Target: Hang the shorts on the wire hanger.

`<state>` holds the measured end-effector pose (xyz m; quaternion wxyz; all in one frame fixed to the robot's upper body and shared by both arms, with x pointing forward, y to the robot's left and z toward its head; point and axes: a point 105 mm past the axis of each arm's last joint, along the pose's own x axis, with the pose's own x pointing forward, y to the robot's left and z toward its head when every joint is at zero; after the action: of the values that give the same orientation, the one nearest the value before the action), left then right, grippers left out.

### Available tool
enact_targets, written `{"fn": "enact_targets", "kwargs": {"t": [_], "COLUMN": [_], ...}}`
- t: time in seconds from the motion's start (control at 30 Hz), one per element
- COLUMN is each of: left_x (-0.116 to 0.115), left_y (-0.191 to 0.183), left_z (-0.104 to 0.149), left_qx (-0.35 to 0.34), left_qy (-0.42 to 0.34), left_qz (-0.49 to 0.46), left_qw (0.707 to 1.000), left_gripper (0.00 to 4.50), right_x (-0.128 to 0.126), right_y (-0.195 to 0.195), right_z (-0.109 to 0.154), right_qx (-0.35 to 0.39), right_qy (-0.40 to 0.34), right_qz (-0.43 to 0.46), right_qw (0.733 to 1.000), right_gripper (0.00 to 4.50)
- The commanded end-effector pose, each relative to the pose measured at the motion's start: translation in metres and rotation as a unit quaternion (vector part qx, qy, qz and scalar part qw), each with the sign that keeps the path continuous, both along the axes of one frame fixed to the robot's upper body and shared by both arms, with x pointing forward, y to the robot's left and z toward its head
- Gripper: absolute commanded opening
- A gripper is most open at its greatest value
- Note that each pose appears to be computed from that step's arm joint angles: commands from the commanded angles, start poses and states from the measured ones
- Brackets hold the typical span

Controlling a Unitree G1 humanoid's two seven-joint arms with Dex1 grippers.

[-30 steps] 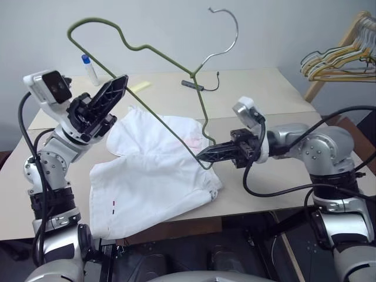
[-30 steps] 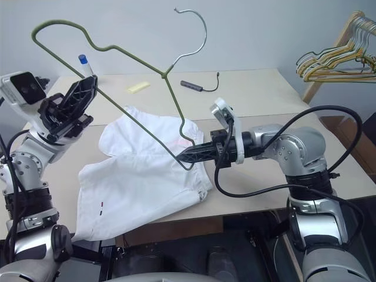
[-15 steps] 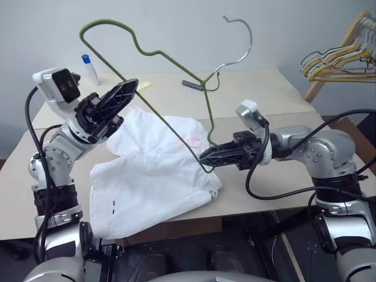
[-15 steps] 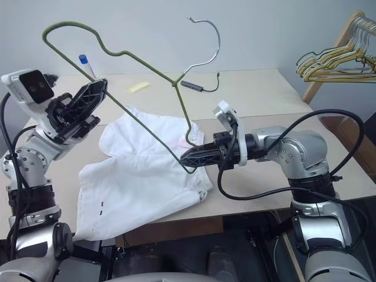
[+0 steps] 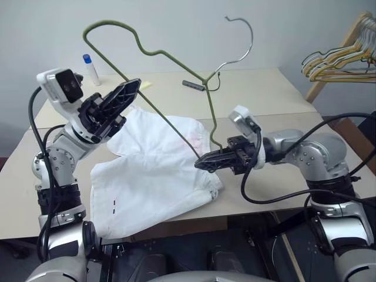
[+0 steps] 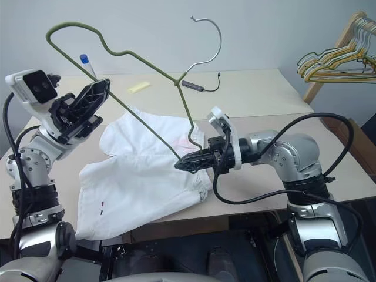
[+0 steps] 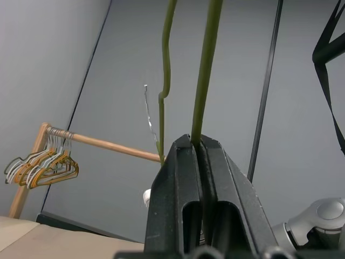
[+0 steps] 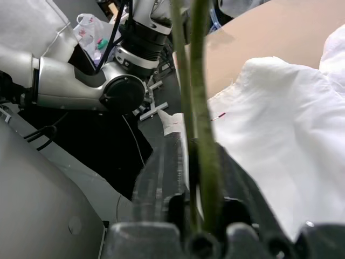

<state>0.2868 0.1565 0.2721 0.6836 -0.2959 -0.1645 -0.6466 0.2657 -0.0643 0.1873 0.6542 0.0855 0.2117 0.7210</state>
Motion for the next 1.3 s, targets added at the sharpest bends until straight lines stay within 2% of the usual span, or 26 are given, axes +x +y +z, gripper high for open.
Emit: {"fn": "enact_targets", "kwargs": {"t": [0.03, 0.2, 0.3, 0.47, 0.57, 0.7, 0.73, 0.9, 1.0, 1.13, 1.17, 1.3], "left_x": [-0.004, 0.001, -0.002, 0.003, 0.012, 0.015, 0.014, 0.005, 0.001, -0.008, -0.01, -0.02], "left_y": [0.005, 0.003, -0.001, -0.001, 0.001, 0.006, 0.009, 0.018, 0.025, 0.026, 0.025, 0.017], "left_z": [0.01, 0.003, -0.007, -0.021, -0.037, -0.064, -0.07, -0.097, -0.117, -0.125, -0.126, -0.128], "left_qx": [-0.003, 0.011, 0.026, 0.055, 0.11, 0.197, 0.214, 0.307, 0.405, 0.499, 0.515, 0.548], "left_qy": [-0.029, -0.024, -0.02, 0.008, 0.034, 0.05, 0.055, 0.071, 0.061, 0.006, -0.008, -0.054], "left_qz": [0.008, 0.032, 0.037, 0.081, 0.122, 0.161, 0.171, 0.205, 0.211, 0.186, 0.179, 0.143], "left_qw": [1.0, 0.999, 0.999, 0.995, 0.986, 0.966, 0.96, 0.927, 0.888, 0.846, 0.839, 0.822], "left_gripper": [0.0, 0.0, 0.66, 2.21, 3.23, 4.31, 4.44, 4.44, 4.44, 4.44, 4.44, 4.44], "right_x": [0.001, 0.001, -0.002, 0.0, 0.003, 0.009, 0.011, 0.015, 0.019, 0.011, 0.007, -0.005], "right_y": [-0.003, -0.002, 0.0, -0.001, -0.002, -0.007, -0.009, -0.029, -0.051, -0.086, -0.093, -0.125], "right_z": [0.011, 0.01, 0.012, 0.015, 0.019, 0.022, 0.022, 0.016, -0.004, -0.022, -0.024, -0.037], "right_qx": [0.009, 0.012, 0.016, 0.019, 0.024, 0.03, 0.029, -0.005, -0.065, -0.092, -0.094, -0.101], "right_qy": [-0.018, -0.016, -0.019, -0.02, -0.023, -0.024, -0.021, 0.008, 0.063, 0.214, 0.229, 0.347], "right_qz": [-0.005, -0.013, -0.007, -0.01, -0.014, -0.033, -0.042, -0.086, -0.136, -0.167, -0.167, -0.195], "right_qw": [1.0, 1.0, 1.0, 1.0, 0.999, 0.999, 0.998, 0.996, 0.987, 0.958, 0.954, 0.912], "right_gripper": [0.01, 0.01, 0.0, 0.0, 0.0, 0.0, 0.0, 0.0, 0.0, 0.0, 0.0, 0.0]}}
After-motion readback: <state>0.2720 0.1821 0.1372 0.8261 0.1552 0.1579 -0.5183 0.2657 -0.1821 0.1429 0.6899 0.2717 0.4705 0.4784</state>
